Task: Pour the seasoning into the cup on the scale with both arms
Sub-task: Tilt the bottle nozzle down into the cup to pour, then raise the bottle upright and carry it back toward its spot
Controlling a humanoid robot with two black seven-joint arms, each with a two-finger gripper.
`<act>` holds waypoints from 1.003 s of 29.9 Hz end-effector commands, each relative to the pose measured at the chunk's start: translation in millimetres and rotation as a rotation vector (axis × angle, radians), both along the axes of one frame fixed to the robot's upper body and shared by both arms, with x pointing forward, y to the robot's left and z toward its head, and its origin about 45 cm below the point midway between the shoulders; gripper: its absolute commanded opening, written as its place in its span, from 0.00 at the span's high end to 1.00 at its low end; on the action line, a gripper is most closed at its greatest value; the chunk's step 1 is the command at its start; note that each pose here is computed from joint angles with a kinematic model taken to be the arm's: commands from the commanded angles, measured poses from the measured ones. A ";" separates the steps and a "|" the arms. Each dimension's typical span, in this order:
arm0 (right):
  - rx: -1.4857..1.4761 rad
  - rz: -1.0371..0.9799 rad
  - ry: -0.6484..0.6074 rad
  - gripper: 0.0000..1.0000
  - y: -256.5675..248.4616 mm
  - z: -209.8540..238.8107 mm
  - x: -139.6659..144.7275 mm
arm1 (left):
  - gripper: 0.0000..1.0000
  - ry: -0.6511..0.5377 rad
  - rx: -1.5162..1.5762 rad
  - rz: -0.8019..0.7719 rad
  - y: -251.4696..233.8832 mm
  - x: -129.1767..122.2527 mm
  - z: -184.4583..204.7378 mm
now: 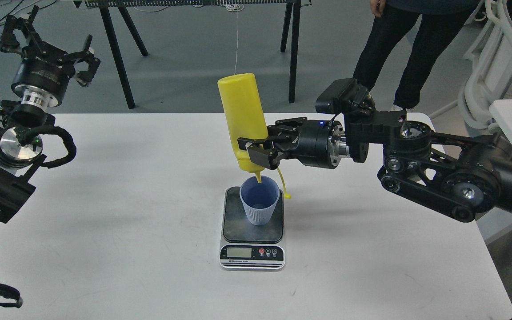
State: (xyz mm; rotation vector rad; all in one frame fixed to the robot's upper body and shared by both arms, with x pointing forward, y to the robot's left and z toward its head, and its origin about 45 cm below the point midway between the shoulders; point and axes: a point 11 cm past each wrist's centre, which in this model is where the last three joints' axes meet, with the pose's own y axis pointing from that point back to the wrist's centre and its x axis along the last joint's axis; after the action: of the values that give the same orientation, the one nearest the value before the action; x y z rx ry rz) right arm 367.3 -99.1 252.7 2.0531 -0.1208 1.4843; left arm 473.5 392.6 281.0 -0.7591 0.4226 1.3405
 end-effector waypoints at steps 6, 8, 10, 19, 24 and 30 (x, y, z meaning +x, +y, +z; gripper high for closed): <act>-0.053 0.041 -0.107 0.75 0.8 -13.7 -3.0 | 0.00 0.000 0.003 -0.002 -0.8 0.1 -0.3; -0.046 0.029 -0.109 0.75 -1.2 -16.0 -1.4 | 0.00 0.000 0.003 -0.002 -0.8 0.1 -0.3; -0.035 0.025 -0.111 0.75 -1.1 -16.5 -1.5 | 0.00 0.000 0.002 -0.001 -0.6 0.1 0.0; 0.028 0.025 -0.086 0.76 8.4 -21.8 -8.9 | 0.00 -0.001 0.005 0.002 1.5 -0.2 0.9; 0.209 -0.090 0.080 0.77 -16.9 12.9 6.4 | 0.00 0.000 0.009 0.000 1.3 -0.4 0.9; 0.503 -0.296 0.361 0.77 -66.0 59.2 28.6 | 0.00 -0.003 0.003 -0.007 -2.5 0.6 1.1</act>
State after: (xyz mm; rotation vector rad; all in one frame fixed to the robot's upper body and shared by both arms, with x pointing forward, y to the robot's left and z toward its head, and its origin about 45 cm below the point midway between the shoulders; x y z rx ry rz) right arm 385.0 -137.3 290.4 2.3968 -0.5151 1.1659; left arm 473.3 393.2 282.3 -0.7530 0.4161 1.3387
